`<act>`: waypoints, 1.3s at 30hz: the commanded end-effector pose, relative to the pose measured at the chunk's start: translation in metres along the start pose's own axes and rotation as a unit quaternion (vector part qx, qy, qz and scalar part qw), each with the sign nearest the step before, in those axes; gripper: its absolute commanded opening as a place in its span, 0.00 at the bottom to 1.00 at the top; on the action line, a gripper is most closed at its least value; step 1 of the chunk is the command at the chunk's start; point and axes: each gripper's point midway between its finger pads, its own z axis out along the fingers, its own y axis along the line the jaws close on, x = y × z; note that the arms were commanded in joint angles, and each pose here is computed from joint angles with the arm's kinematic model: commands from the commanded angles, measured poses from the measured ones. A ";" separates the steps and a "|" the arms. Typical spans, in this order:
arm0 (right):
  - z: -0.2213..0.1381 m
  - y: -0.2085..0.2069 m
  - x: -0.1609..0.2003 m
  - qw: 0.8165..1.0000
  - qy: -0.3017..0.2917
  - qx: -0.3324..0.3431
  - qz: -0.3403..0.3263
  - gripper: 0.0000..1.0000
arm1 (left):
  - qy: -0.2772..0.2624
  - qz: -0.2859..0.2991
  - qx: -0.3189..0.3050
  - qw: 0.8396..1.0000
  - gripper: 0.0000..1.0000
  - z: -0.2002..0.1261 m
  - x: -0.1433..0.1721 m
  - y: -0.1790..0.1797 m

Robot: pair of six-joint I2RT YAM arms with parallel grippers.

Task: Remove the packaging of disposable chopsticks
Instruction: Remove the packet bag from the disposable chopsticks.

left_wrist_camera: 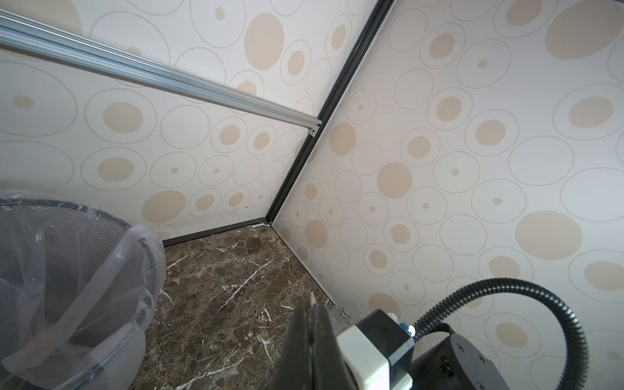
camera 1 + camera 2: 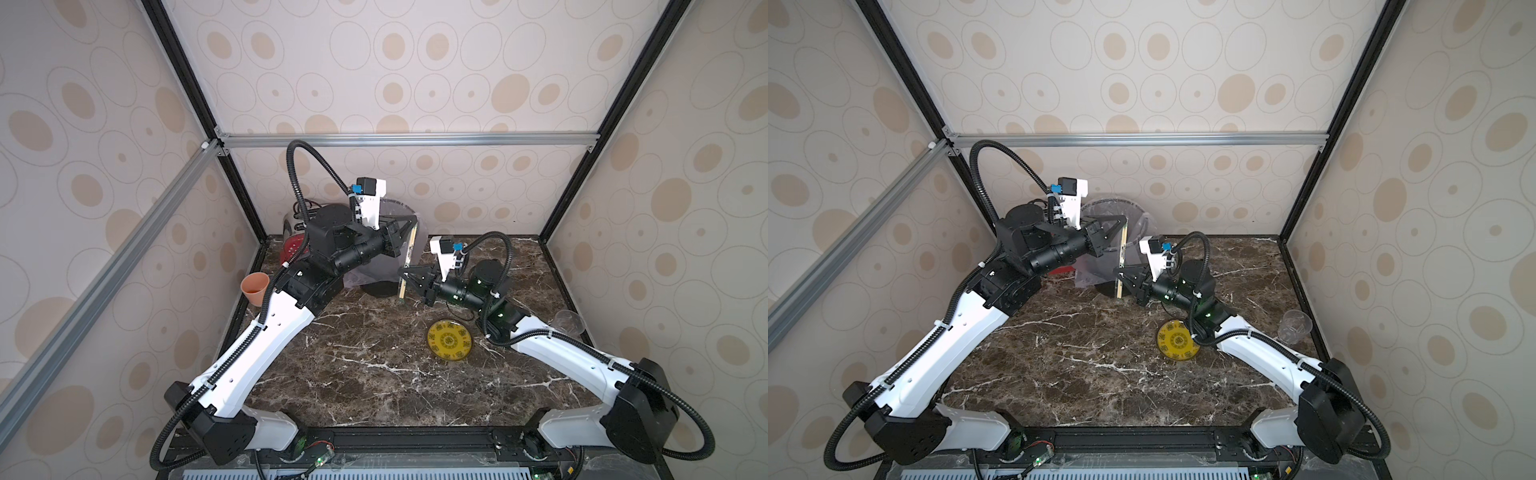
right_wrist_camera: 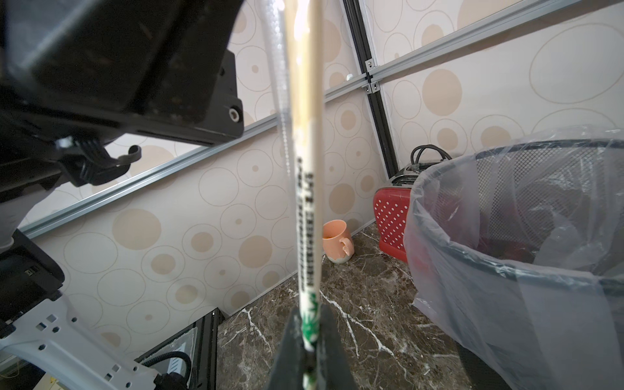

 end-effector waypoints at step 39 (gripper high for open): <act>0.001 0.002 -0.033 0.999 -0.045 0.022 -0.008 0.00 | 0.040 0.090 -0.048 0.994 0.35 -0.020 -0.010 -0.019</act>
